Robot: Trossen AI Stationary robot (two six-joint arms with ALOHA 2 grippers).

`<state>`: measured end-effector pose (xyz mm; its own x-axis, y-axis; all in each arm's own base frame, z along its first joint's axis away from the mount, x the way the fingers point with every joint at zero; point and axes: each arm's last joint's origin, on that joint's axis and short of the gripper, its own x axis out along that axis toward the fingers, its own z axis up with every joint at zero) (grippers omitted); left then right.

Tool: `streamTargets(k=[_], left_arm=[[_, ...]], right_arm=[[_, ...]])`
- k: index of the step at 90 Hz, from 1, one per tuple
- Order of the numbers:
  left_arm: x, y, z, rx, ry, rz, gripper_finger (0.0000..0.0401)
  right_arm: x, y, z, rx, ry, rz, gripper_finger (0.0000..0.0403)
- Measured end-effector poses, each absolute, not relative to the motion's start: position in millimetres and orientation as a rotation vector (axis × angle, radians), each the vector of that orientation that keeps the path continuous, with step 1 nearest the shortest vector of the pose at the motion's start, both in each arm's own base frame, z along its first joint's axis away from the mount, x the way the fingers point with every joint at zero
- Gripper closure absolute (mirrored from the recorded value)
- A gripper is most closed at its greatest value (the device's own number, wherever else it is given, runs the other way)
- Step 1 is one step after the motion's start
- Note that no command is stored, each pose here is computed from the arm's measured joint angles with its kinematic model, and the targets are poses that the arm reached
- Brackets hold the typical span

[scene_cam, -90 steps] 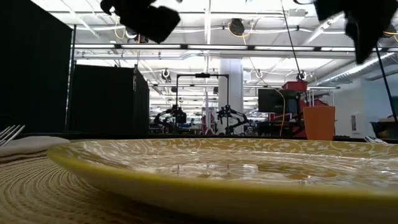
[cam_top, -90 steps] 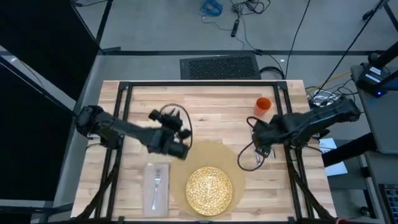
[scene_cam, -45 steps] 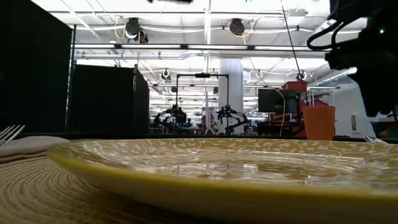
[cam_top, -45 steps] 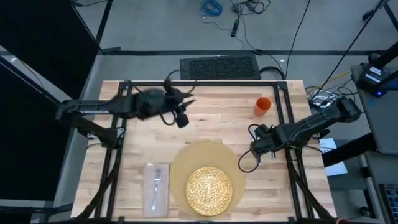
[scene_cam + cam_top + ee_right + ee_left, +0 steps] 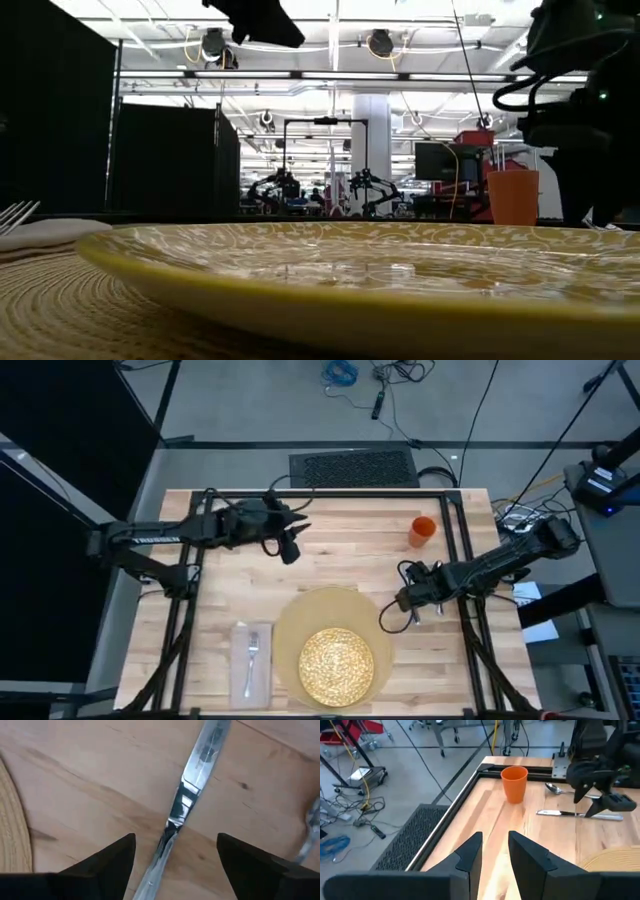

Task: Set table place
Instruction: Put the table knife to the right of the brown table mat

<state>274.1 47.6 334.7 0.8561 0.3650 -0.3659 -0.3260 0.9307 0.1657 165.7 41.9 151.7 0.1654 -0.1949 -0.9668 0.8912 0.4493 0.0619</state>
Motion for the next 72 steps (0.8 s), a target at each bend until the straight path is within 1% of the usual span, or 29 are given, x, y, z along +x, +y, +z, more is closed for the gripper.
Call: streamTargets(k=[11,36,72], left_arm=[[268.4,47.1,334.9,0.098,0.385,0.367,0.0320],[244.7,43.5,340.6,0.049,0.315,0.379,0.0320],[248.0,38.5,336.2,0.058,0.329,0.357,0.0320]], right_arm=[[173.9,44.3,147.2,0.783,1.116,-0.864,0.0160],[175.8,45.0,139.0,0.752,1.159,-0.888,0.0191],[173.8,50.3,138.9,0.785,1.148,-0.910,0.0280]])
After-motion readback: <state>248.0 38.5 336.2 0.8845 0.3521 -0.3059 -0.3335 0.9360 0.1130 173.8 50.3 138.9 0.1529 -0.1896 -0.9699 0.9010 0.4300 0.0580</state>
